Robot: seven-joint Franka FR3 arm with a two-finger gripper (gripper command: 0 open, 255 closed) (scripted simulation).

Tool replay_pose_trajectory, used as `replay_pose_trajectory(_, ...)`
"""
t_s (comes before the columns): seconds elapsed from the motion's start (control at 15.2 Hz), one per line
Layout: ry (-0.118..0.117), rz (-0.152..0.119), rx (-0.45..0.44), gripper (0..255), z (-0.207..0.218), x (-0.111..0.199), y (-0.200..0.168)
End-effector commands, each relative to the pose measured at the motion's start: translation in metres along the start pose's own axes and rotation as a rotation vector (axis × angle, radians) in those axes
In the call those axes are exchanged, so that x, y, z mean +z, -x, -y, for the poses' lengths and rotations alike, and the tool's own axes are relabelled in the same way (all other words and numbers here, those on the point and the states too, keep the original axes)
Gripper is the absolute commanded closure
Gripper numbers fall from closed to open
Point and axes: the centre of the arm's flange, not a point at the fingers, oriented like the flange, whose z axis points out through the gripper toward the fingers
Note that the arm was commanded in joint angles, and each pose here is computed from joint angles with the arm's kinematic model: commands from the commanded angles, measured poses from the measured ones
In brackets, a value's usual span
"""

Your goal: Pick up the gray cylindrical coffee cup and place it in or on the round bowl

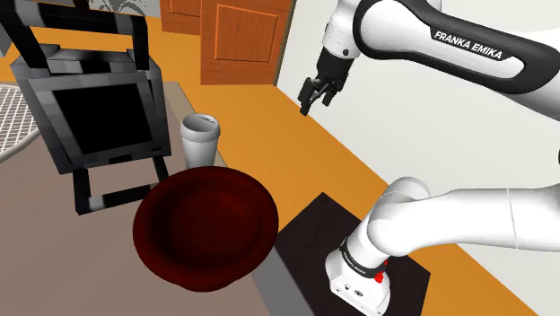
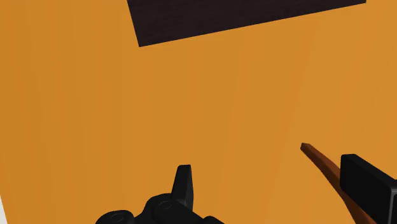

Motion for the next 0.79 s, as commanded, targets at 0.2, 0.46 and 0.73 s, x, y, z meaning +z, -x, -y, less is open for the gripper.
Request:
replay_pose_trajectory(0.2,-0.004,0.007,-0.011,0,0.038,-0.006,-0.009)
replay_pose_trajectory(0.46,-0.009,0.016,-0.026,0,0.088,-0.015,-0.02)
replay_pose_trajectory(0.73,-0.014,0.026,-0.041,0,0.139,-0.024,-0.03)
